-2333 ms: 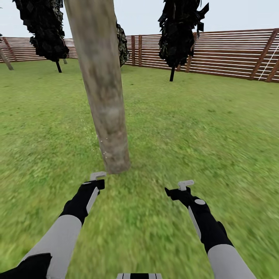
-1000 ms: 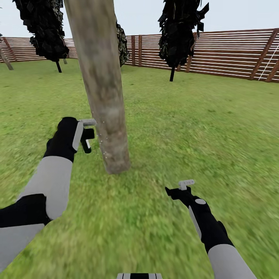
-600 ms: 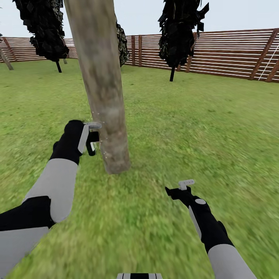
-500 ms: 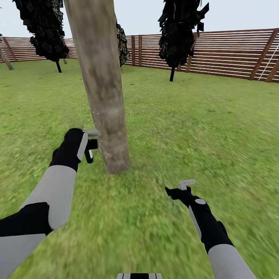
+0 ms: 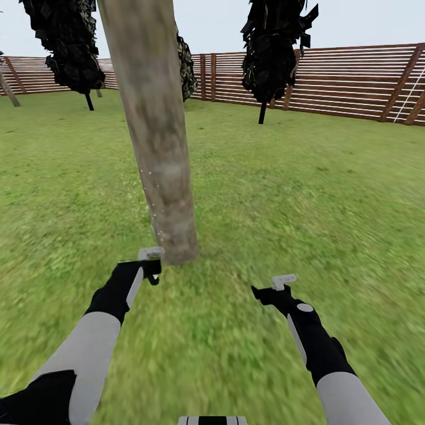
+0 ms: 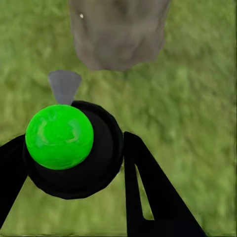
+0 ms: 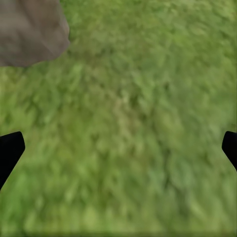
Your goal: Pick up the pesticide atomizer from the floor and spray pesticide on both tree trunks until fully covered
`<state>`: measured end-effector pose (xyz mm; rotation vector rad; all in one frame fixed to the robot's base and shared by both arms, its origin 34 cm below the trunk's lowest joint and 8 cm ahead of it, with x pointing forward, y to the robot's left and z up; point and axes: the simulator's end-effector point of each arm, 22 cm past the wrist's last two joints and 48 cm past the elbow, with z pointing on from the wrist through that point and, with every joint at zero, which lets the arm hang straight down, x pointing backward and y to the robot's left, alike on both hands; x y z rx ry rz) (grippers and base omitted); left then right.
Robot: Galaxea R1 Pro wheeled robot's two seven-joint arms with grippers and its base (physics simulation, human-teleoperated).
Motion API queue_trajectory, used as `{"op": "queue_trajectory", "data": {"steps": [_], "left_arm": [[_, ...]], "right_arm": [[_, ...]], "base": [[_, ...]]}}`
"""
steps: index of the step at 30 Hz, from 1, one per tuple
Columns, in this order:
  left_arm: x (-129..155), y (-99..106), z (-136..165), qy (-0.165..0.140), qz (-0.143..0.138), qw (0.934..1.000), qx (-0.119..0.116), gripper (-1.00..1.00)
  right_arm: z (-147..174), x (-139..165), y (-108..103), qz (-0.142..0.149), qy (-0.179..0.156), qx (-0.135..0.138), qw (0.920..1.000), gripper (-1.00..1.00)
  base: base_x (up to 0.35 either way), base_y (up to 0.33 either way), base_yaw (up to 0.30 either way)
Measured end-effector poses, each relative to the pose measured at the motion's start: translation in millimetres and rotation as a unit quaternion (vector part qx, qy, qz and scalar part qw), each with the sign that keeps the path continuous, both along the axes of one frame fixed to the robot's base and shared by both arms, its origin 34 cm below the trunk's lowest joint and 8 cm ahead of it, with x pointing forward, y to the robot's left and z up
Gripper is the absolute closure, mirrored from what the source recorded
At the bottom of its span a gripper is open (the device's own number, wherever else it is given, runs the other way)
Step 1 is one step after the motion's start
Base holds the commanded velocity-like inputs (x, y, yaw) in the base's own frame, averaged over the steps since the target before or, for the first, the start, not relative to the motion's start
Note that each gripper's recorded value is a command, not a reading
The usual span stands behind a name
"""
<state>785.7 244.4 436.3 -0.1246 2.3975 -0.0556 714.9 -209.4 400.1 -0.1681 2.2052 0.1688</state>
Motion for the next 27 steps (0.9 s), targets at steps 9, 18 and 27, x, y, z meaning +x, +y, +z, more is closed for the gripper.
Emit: {"op": "queue_trajectory", "data": {"steps": [9,18,27], "left_arm": [[-62.4,21.3,-65.2,0.025,0.019,0.9991,0.027,1.0],[-56.0,21.6,-58.7,-0.011,0.024,0.9992,0.03,1.0],[-58.8,20.4,-62.6,-0.006,0.024,0.9993,0.028,1.0]], "right_arm": [[-6.3,-3.8,3.4,0.003,0.008,0.002,1.0,-1.0],[-6.5,-4.0,3.5,0.004,0.008,0.002,1.0,-1.0],[-7.0,-4.2,3.3,0.003,0.008,0.002,1.0,-1.0]], "base": [[0.001,0.0,0.0],[0.112,-0.203,0.076],[0.094,-0.276,0.273]]}}
